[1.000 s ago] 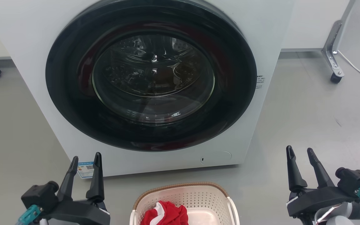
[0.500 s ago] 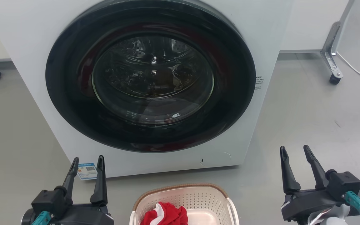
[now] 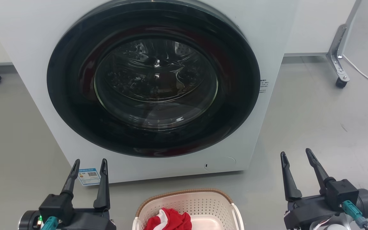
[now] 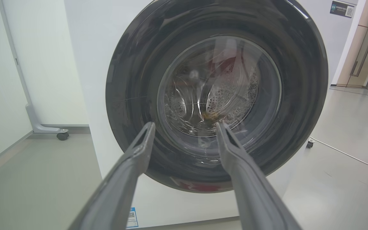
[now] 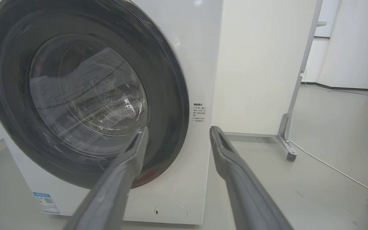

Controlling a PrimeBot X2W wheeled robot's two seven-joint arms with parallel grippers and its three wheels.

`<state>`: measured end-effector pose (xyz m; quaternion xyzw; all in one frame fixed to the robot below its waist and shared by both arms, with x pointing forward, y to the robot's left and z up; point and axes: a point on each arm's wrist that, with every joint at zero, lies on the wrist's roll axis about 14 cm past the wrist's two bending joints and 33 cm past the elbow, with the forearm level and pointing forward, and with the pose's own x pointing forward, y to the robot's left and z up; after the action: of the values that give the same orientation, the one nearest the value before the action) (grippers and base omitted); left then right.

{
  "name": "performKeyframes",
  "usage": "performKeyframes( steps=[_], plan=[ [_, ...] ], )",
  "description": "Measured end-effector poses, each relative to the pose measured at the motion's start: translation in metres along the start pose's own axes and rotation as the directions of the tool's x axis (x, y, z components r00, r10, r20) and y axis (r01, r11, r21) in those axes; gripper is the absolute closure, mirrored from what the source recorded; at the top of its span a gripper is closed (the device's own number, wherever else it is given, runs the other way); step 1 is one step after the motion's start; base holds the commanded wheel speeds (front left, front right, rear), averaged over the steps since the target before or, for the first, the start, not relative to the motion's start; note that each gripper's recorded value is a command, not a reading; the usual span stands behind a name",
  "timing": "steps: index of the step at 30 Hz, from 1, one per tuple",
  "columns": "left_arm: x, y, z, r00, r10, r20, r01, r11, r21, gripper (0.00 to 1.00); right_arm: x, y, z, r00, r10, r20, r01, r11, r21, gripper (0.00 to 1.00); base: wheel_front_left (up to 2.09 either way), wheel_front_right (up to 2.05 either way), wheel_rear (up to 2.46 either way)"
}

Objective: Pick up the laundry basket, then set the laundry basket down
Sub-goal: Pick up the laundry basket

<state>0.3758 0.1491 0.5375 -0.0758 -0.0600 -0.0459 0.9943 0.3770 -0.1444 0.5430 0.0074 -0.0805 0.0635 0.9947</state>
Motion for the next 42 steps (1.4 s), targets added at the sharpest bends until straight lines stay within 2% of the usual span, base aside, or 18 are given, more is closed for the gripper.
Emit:
performKeyframes(
  steps=[21, 42],
  plan=[
    [-0.008, 0.004, -0.021, 0.994, 0.018, -0.104, -0.019, 1.000, -0.010, 0.00, -0.004, -0.005, -0.017, 0.998, -0.015, -0.054, 0.016, 1.000, 0.005, 0.00, 0.00, 0.00, 0.00],
    [-0.007, 0.008, -0.024, 0.992, 0.036, -0.120, -0.038, 0.999, -0.008, 0.00, -0.004, -0.004, -0.028, 0.996, -0.009, -0.087, 0.010, 1.000, 0.016, 0.00, 0.00, 0.00, 0.00]
  ],
)
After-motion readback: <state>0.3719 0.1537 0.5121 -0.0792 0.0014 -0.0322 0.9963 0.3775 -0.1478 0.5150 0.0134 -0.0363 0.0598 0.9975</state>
